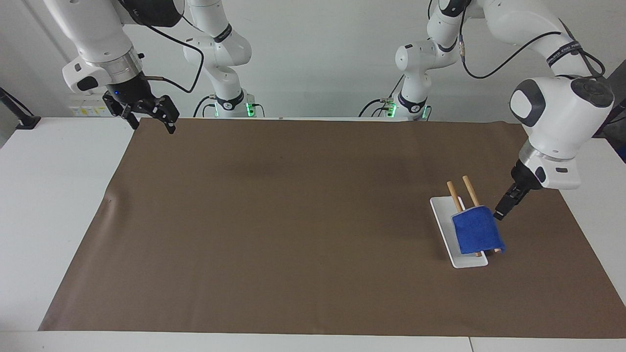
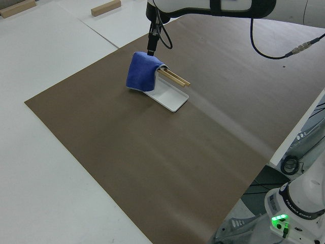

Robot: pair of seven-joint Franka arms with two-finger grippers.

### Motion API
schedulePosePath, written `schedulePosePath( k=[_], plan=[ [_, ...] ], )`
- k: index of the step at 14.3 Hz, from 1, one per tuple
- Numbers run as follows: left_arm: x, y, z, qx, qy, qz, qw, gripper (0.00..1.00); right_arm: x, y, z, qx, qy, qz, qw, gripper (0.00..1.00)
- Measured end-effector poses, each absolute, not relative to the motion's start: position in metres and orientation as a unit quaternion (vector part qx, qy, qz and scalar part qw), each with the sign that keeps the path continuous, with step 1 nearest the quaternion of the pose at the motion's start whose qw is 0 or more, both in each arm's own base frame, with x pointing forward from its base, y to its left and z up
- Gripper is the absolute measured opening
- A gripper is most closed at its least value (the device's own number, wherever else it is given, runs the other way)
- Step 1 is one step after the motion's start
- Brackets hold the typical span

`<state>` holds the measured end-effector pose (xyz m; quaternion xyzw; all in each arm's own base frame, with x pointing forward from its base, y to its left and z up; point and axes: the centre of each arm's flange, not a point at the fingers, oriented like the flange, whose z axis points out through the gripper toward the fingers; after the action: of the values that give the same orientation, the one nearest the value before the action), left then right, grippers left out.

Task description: Right arm passes towel to left arm to hang

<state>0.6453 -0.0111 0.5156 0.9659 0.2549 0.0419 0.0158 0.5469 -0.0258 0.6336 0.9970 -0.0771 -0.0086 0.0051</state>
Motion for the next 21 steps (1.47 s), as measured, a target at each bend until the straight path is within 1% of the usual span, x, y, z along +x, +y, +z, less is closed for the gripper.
schedulePosePath(
  k=[1, 3, 5, 6, 7, 8, 9, 10, 12, 16, 21],
  plan=[
    [0.641, -0.017, 0.525, 0.973, 0.228, 0.022, 0.01, 0.85, 0.547, -0.026, 0.634, 0.997, -0.077, -0.009, 0.005, 1.0],
    [0.63, -0.025, 0.542, 0.986, 0.169, -0.008, 0.002, 0.83, 0.547, -0.026, 0.634, 0.997, -0.077, -0.009, 0.005, 1.0],
    [0.621, -0.029, 0.568, 0.994, 0.114, 0.003, 0.002, 0.84, 0.547, -0.026, 0.634, 0.997, -0.077, -0.009, 0.005, 1.0],
    [0.614, -0.03, 0.586, 0.996, 0.089, 0.013, 0.0, 0.89, 0.547, -0.026, 0.634, 0.997, -0.077, -0.009, 0.005, 1.0],
    [0.605, -0.031, 0.602, 0.997, 0.068, 0.022, -0.002, 0.89, 0.547, -0.026, 0.634, 0.997, -0.077, -0.009, 0.005, 1.0],
    [0.595, -0.031, 0.618, 0.998, 0.051, 0.027, -0.006, 0.93, 0.547, -0.026, 0.634, 0.997, -0.077, -0.009, 0.005, 1.0],
    [0.586, -0.031, 0.629, 0.999, 0.039, 0.029, -0.009, 0.99, 0.547, -0.026, 0.634, 0.997, -0.077, -0.009, 0.005, 1.0],
    [0.579, -0.03, 0.637, 0.999, 0.029, 0.028, -0.011, 1.0, 0.547, -0.026, 0.634, 0.997, -0.077, -0.009, 0.005, 1.0],
    [0.573, -0.028, 0.638, 0.999, 0.021, 0.025, -0.014, 1.0, 0.547, -0.026, 0.634, 0.997, -0.077, -0.009, 0.005, 1.0],
    [0.573, -0.007, 0.632, 0.999, 0.03, 0.018, -0.017, 1.0, 0.547, -0.026, 0.634, 0.997, -0.077, -0.009, 0.005, 1.0],
    [0.574, -0.006, 0.629, 0.999, -0.023, 0.017, -0.017, 1.0, 0.547, -0.026, 0.634, 0.997, -0.077, -0.009, 0.005, 1.0]
  ],
)
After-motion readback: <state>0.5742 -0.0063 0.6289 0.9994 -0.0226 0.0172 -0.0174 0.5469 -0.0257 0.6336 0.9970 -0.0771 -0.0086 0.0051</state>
